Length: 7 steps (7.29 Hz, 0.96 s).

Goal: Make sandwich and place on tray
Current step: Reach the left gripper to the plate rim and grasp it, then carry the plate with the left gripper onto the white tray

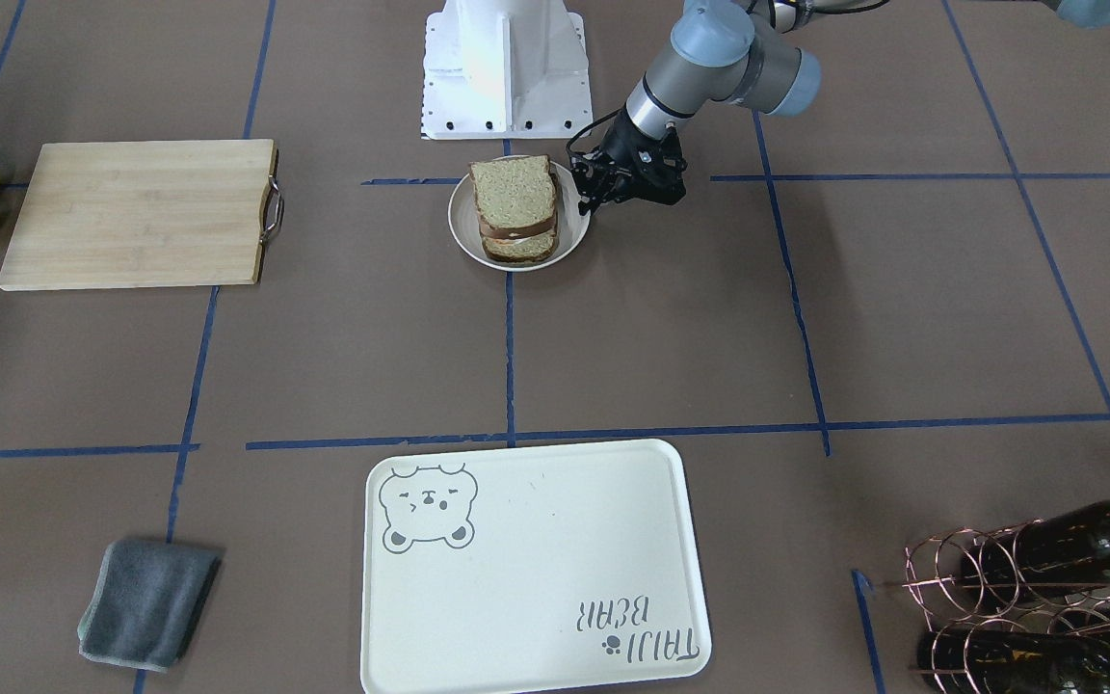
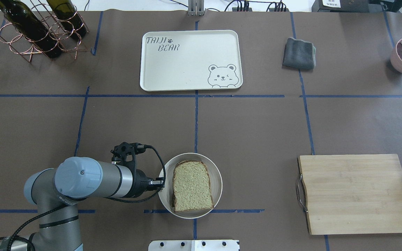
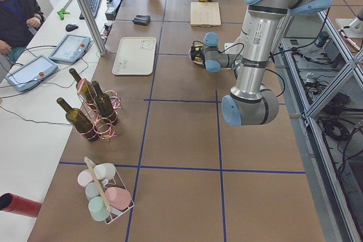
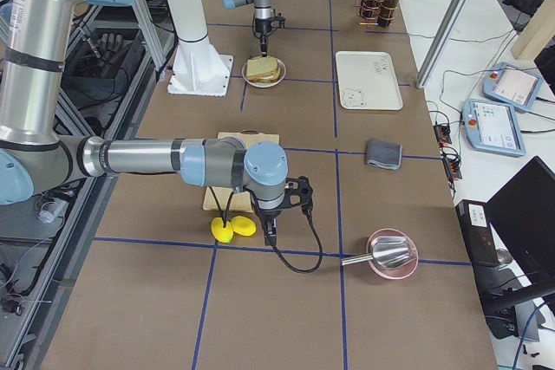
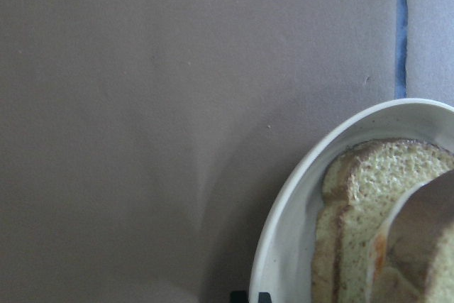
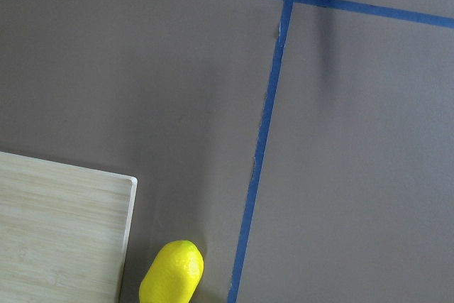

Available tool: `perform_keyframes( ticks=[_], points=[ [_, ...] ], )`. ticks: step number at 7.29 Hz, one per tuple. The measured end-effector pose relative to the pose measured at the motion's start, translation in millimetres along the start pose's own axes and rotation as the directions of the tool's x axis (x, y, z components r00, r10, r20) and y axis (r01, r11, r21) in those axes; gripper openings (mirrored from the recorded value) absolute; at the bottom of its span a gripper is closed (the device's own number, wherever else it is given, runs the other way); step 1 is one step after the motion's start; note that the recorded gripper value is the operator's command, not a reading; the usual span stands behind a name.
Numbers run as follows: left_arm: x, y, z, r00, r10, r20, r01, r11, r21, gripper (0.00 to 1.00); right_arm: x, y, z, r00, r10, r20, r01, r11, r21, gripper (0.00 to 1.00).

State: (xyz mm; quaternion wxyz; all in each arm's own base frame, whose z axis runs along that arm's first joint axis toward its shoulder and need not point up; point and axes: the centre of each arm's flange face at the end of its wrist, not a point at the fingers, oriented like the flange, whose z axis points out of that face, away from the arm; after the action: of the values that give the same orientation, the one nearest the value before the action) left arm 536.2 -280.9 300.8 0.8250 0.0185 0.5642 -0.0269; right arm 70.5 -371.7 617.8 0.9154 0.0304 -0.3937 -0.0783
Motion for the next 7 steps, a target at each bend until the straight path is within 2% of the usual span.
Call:
perform_keyframes(
  ticks=[2, 3, 5, 7],
  points=[
    [3.8, -5.9, -10.4, 1.0, 0.001, -0.018, -0.001, 1.0, -0.003, 0.0, -0.1, -0.3, 0.3, 1.0, 0.0, 0.0, 0.0, 1.0, -0.001, 1.0],
    [1.7, -23.5, -22.4, 1.0, -0.011, -0.028, 0.01, 1.0, -0.018, 0.0, 0.1, -0.2, 0.6, 1.0, -0.003, -0.001, 0.003, 1.0, -0.002, 1.0],
    [0.5, -73.6, -54.8, 0.998, -0.041, -0.055, 0.039, 0.998, -0.048, 0.0, 0.3, -0.1, 0.3, 1.0, -0.009, -0.004, 0.009, 1.0, -0.001, 1.0],
    [6.7, -127.7, -79.6, 0.996, -0.056, -0.074, 0.055, 0.998, -0.024, 0.0, 0.3, -0.3, -0.2, 1.0, -0.008, -0.006, 0.008, 1.0, 0.0, 1.0]
  ],
)
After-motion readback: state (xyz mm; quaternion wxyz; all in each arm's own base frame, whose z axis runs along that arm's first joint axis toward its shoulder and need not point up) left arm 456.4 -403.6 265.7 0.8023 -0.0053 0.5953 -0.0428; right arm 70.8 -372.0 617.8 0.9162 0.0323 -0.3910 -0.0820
